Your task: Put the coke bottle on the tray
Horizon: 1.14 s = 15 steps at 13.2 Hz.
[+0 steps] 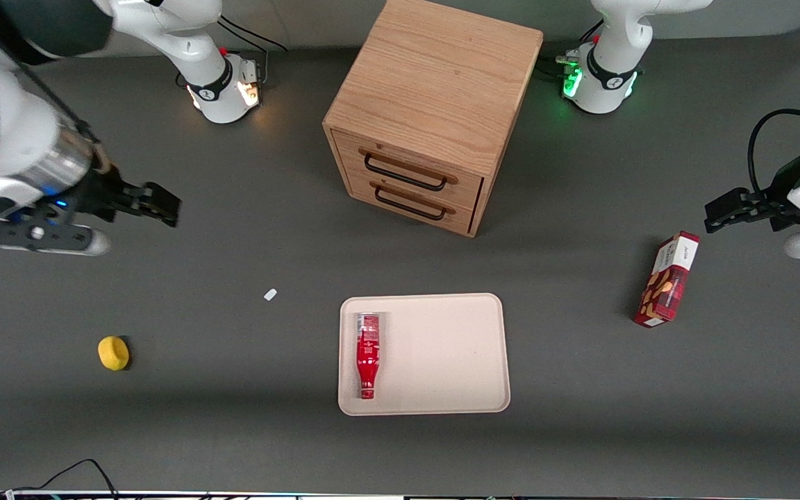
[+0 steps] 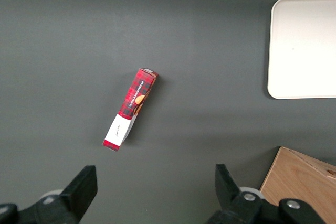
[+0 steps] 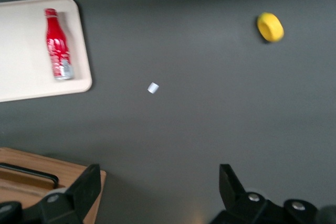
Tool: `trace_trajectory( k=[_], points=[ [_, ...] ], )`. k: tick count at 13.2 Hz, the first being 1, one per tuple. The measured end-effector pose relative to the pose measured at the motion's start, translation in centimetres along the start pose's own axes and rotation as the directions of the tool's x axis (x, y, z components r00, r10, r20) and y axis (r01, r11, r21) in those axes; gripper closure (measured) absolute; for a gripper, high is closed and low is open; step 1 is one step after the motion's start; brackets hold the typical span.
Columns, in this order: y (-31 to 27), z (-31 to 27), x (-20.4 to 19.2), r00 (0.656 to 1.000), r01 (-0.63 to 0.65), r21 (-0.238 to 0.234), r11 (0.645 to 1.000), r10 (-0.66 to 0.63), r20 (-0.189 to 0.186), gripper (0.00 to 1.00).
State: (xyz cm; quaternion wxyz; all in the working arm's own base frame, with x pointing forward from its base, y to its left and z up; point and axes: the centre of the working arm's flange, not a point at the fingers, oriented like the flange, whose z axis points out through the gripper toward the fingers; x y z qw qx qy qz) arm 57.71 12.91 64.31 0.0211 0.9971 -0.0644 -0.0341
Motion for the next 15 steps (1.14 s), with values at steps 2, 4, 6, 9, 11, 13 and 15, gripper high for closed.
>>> trace_trajectory(
  k=[2,4,6,9,11,13,15],
  points=[
    [3.5,0.3,-2.1,1.0,-0.029,0.003,1.0,0.029,-0.002,0.0],
    [5.7,1.9,-4.4,0.998,-0.05,0.007,0.999,0.05,-0.024,0.0],
    [7.3,3.9,-6.5,0.997,-0.071,0.021,0.997,0.071,-0.031,0.0],
    [8.4,4.6,-8.1,0.996,-0.08,0.031,0.996,0.081,-0.036,0.0],
    [8.3,3.9,-8.1,0.995,-0.079,0.037,0.996,0.081,-0.053,0.0],
    [8.4,3.1,-7.7,0.995,-0.081,0.038,0.996,0.083,-0.05,0.0],
    [9.1,2.3,-7.0,0.995,-0.095,0.038,0.995,0.096,-0.036,0.0]
  ],
)
